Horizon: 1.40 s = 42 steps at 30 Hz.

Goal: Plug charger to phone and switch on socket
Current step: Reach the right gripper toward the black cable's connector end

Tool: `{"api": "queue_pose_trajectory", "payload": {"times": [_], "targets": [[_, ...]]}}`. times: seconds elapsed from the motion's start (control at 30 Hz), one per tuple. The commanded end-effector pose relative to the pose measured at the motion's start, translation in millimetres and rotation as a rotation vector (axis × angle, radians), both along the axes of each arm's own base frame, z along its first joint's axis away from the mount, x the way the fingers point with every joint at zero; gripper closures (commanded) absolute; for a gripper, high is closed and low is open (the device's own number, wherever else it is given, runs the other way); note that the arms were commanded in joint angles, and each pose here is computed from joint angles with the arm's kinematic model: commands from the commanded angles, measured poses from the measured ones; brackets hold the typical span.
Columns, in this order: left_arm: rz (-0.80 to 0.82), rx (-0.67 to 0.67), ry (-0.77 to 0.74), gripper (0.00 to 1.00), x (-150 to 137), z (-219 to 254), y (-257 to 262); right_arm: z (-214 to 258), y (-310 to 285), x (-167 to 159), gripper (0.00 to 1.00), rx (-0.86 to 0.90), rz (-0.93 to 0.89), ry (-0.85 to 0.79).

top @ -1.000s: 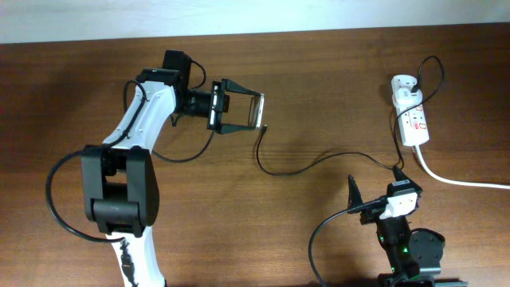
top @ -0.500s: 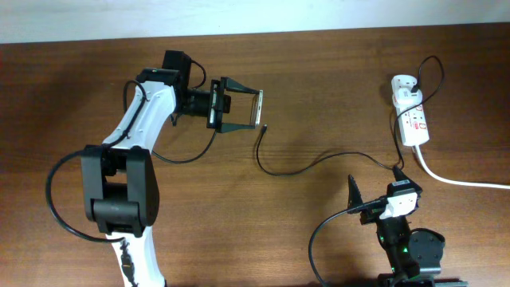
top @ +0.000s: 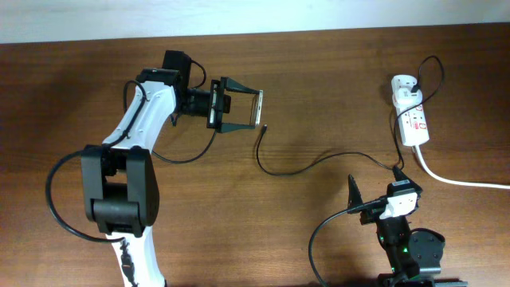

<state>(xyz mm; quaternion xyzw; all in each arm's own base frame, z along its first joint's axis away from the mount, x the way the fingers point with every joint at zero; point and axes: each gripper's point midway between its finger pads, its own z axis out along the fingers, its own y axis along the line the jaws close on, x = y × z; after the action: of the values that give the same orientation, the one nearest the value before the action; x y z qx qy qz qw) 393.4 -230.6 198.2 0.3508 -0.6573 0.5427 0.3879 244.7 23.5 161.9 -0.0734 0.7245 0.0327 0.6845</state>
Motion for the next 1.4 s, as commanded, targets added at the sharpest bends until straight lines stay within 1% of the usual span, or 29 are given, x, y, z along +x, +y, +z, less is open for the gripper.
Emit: {"api": "queue_pose_trajectory", "payload": {"times": [0.0, 0.97, 1.1, 1.27, 1.33, 1.37], "targets": [[-0.002, -0.057, -0.005, 1.0, 4.3, 14.4, 0.9, -2.8, 1.2, -0.2, 0.01, -0.002, 0.004, 0.003], [-0.001, -0.053, -0.006, 1.0, 4.6, 13.7, 1.2, -2.8, 1.2, -0.2, 0.02, -0.002, 0.005, 0.003], [0.002, -0.035, -0.009, 1.0, 5.2, 10.5, 1.3, -2.6, 0.8, -0.1, 0.01, 0.003, 0.003, 0.003], [0.002, -0.035, -0.009, 1.0, 5.2, 10.6, 1.3, 3.5, 1.4, -1.3, 0.01, 0.211, -0.007, 0.029], [0.002, -0.032, -0.009, 1.0, 5.3, 10.1, 1.3, 9.6, 11.0, -4.4, 0.01, 0.222, 0.05, 0.032], [0.007, -0.002, -0.013, 1.0, 6.2, 5.0, 1.7, 12.3, 15.7, -7.0, 0.01, 0.224, 0.077, 0.044]]}}
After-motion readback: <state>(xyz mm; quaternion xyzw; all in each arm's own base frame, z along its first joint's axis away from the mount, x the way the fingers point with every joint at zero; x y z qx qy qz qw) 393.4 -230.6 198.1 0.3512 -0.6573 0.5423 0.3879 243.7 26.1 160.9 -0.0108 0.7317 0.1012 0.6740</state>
